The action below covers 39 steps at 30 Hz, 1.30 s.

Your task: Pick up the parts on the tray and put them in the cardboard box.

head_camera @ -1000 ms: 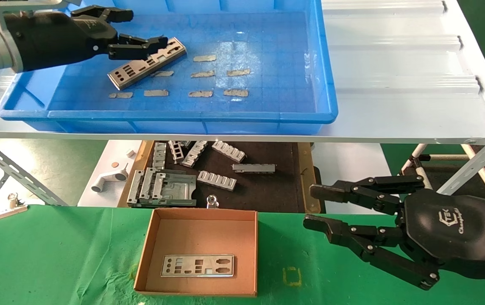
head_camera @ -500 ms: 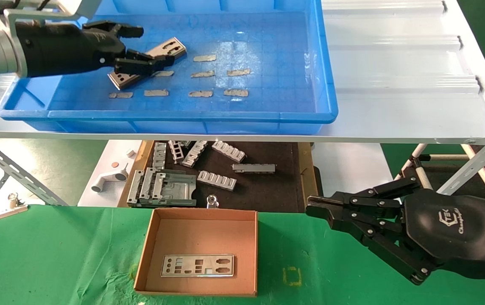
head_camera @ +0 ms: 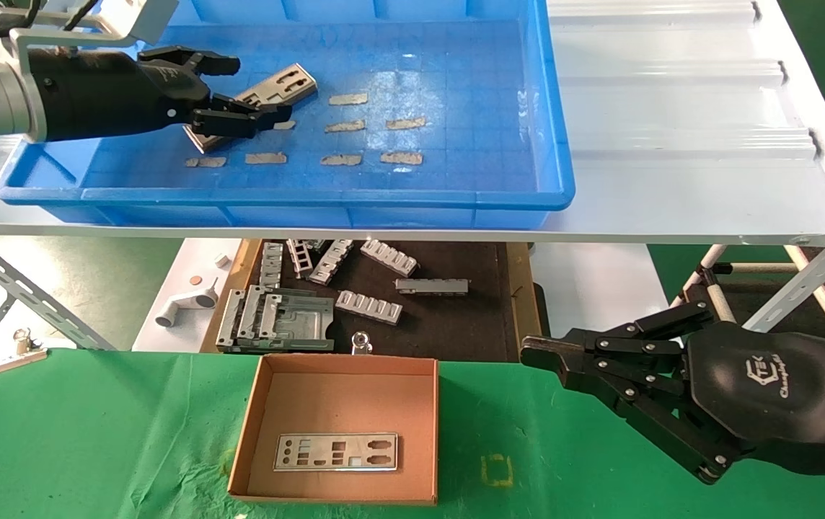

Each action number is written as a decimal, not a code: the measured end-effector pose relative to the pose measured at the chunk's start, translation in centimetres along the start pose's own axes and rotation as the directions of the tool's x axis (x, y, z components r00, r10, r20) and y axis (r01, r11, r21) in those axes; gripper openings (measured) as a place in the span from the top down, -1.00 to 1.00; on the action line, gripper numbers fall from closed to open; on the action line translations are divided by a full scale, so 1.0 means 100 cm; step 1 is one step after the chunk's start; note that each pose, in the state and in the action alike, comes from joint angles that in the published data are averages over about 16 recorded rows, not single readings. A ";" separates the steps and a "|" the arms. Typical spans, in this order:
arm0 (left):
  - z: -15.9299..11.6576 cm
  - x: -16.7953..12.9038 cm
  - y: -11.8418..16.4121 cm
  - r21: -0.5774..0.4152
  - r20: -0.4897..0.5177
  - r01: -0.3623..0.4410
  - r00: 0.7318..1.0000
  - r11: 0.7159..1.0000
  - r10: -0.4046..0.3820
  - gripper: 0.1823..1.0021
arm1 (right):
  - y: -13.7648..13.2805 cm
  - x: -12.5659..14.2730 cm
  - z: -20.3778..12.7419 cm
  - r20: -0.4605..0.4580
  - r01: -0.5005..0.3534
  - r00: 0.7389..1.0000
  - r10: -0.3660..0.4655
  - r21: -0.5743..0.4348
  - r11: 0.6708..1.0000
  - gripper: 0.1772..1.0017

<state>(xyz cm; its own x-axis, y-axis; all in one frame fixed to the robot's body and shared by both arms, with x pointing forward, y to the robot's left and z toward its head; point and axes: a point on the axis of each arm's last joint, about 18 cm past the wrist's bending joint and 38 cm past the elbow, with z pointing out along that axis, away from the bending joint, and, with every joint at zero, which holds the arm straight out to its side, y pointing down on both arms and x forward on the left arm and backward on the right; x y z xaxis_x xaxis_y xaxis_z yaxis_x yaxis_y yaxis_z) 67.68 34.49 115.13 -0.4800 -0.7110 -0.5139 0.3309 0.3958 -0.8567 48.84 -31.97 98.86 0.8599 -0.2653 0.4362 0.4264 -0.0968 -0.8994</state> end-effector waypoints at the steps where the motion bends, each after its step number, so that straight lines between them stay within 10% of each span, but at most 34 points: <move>1: 0.000 0.000 0.000 0.000 0.001 0.000 1.000 1.000 0.000 -0.97 | 0.000 0.000 0.000 0.000 0.000 1.000 0.000 0.000 1.000 0.97; 17: -0.001 -0.002 0.002 0.000 0.008 -0.001 1.000 1.000 0.001 -0.64 | 0.000 0.000 0.000 0.000 0.000 1.000 0.000 0.000 1.000 0.97; 39: -0.002 -0.002 -0.003 0.018 0.008 0.002 1.000 1.000 -0.002 0.36 | 0.000 0.000 0.000 0.000 0.000 1.000 0.000 0.000 1.000 0.97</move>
<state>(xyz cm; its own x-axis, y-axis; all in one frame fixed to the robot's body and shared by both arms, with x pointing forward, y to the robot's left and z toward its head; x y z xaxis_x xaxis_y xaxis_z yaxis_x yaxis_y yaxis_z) 67.54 34.68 115.45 -0.4745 -0.7163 -0.5116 0.3448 0.3835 -0.8568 48.84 -31.97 98.86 0.8599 -0.2653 0.4362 0.4264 -0.0968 -0.8994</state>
